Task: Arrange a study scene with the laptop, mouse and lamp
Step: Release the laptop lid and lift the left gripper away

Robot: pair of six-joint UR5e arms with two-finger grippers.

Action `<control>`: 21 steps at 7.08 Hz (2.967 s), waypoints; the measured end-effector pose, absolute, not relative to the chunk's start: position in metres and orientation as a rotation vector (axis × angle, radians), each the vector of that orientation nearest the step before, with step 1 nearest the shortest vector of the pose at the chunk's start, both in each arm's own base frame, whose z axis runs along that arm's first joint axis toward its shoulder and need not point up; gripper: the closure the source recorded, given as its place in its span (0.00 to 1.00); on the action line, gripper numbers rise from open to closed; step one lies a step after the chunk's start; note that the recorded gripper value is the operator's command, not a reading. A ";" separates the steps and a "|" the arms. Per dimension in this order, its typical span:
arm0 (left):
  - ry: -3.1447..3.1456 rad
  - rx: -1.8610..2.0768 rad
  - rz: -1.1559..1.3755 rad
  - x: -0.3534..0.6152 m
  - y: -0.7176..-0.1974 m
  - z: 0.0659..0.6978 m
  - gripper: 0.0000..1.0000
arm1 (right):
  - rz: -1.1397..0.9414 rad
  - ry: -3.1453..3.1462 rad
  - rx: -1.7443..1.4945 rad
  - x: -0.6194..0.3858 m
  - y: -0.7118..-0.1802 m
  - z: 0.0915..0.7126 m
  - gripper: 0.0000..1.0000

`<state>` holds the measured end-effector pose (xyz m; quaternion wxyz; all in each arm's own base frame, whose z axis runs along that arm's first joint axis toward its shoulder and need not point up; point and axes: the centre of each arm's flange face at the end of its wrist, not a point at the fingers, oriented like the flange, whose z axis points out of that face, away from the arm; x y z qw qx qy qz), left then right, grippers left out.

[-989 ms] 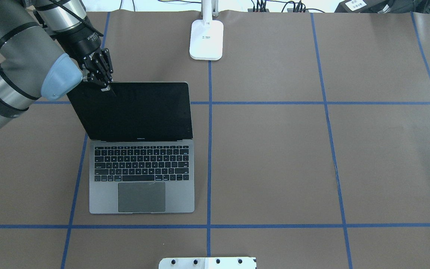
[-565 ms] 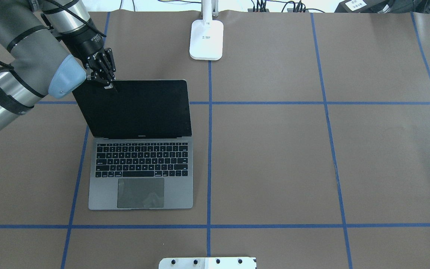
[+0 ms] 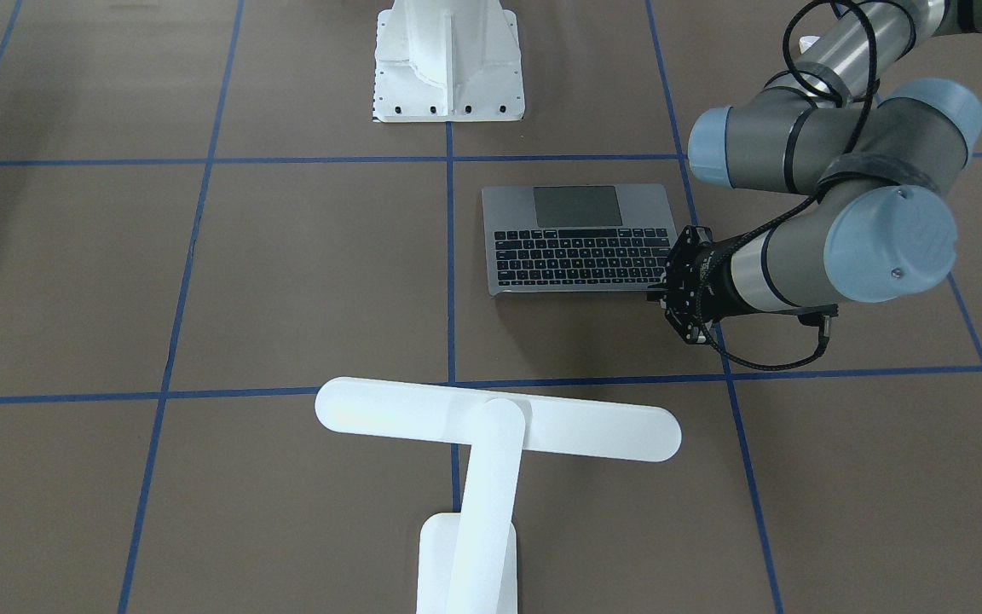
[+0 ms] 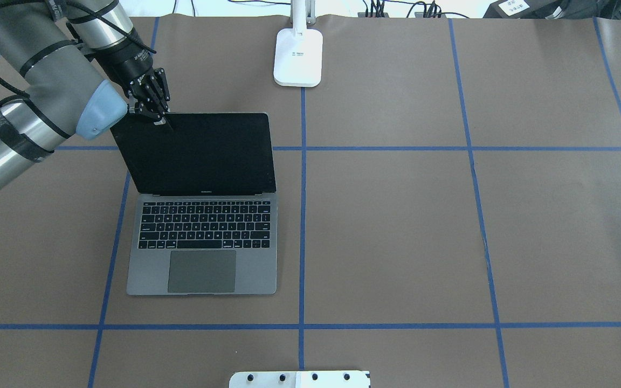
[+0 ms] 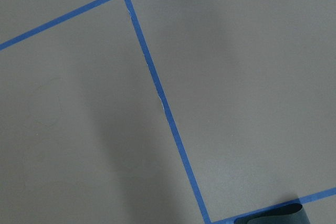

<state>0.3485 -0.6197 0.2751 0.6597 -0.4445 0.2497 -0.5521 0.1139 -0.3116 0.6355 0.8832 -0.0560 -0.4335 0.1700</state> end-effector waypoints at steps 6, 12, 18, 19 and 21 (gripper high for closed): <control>0.608 -1.004 -1.262 0.355 -0.633 0.277 1.00 | 0.356 -0.903 -0.119 0.114 -0.312 0.636 0.01; 0.614 -1.001 -1.284 0.353 -0.654 0.273 0.79 | 0.356 -0.903 -0.119 0.114 -0.312 0.636 0.01; 0.644 -0.989 -1.267 0.353 -0.656 0.271 0.01 | 0.355 -0.904 -0.118 0.114 -0.312 0.636 0.01; 0.660 -0.981 -1.272 0.344 -0.659 0.267 0.01 | 0.353 -0.905 -0.114 0.114 -0.314 0.634 0.01; 0.760 -0.921 -1.277 0.301 -0.668 0.247 0.01 | 0.342 -0.905 -0.102 0.114 -0.322 0.629 0.01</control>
